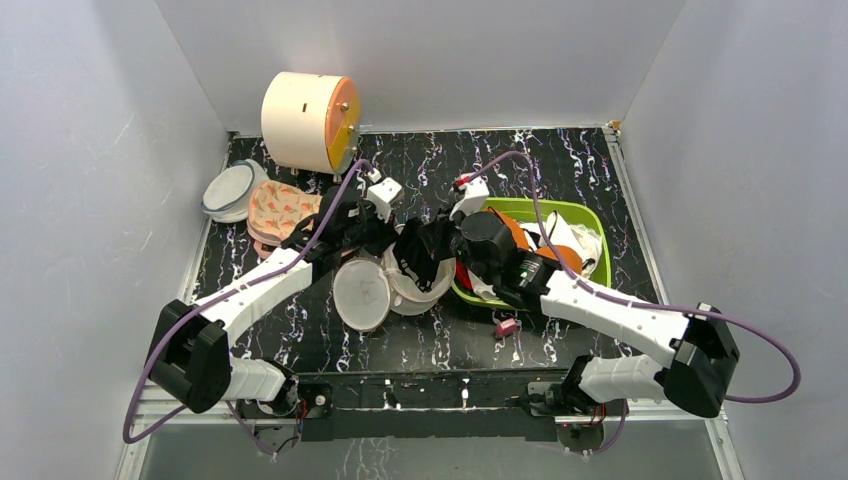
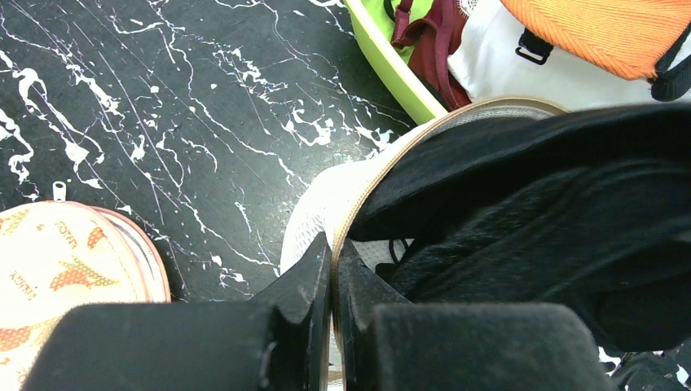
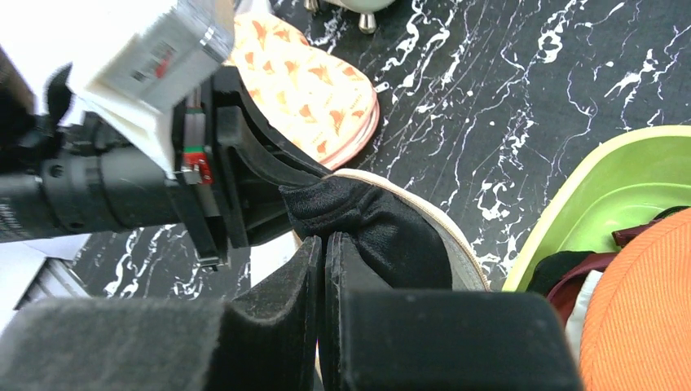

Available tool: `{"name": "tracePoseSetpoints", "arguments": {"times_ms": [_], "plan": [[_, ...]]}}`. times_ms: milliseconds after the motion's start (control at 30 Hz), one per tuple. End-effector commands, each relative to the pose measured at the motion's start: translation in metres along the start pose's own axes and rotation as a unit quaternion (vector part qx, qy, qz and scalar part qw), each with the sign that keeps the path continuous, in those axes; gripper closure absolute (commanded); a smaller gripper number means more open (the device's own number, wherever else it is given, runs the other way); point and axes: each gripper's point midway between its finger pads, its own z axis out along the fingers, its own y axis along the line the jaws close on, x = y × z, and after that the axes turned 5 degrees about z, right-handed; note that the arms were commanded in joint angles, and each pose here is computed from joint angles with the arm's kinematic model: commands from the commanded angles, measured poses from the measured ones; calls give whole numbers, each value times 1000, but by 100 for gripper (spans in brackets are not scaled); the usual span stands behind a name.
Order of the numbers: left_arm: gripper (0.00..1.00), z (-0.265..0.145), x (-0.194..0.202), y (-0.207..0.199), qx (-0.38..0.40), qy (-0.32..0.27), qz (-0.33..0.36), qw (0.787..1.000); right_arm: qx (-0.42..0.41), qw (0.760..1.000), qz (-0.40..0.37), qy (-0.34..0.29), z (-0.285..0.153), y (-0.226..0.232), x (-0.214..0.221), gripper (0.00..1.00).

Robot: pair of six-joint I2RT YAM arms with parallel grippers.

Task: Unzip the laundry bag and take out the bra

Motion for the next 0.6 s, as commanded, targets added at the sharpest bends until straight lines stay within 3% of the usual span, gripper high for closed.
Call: {"name": "tracePoseSetpoints", "arguments": {"times_ms": [0, 567], "plan": [[100, -7, -14, -1, -5, -22, 11, 1000, -12, 999, 33, -41, -14, 9, -29, 100], [100, -9, -15, -2, -14, -22, 21, 999, 24, 986, 1, -162, -83, 9, -135, 100]]}}
